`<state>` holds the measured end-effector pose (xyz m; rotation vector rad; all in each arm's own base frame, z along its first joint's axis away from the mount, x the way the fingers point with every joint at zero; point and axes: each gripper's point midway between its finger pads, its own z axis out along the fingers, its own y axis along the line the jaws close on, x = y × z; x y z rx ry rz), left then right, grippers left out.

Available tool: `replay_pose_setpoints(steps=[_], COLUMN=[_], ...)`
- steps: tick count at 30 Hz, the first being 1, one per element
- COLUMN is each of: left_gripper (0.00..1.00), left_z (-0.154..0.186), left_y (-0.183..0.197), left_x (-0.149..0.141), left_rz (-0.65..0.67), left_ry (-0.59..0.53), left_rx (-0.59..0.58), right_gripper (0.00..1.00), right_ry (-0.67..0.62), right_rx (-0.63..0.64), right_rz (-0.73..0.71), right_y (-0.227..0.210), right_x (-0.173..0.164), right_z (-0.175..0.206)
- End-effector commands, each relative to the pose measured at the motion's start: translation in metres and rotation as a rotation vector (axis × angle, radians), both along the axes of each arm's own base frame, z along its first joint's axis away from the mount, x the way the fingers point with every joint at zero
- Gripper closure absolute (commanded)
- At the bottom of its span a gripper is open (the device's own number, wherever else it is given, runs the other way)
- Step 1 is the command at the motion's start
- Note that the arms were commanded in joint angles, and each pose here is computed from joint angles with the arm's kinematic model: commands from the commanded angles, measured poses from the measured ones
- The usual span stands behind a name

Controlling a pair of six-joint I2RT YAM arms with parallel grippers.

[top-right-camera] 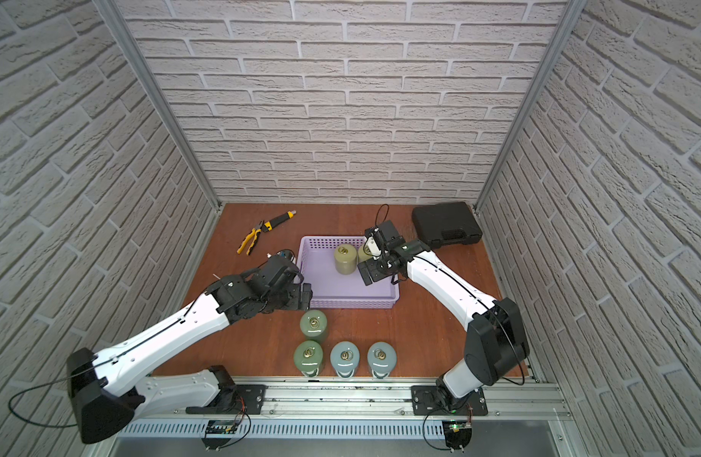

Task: Take the tea canister out of the basket
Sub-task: Pick up the tea canister from the basket.

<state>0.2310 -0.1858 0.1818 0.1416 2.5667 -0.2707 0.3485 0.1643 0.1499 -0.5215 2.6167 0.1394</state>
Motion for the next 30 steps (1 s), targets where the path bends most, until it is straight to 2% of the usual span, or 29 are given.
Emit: replay_pose_setpoints(steps=[1,30], left_gripper=[0.02,0.02], left_z=[0.005,-0.002], left_y=[0.006,0.028], left_x=[0.006,0.035], left_rz=[0.008,0.051], left_ry=[-0.045,-0.029], left_rx=[-0.001,0.032], right_gripper=[0.01,0.01], right_ry=[-0.054,-0.013], right_rx=[0.018,-0.006], right_rz=[0.001,-0.049], right_y=[0.004,0.008], right_x=[0.021,0.092], right_z=[0.009,-0.039])
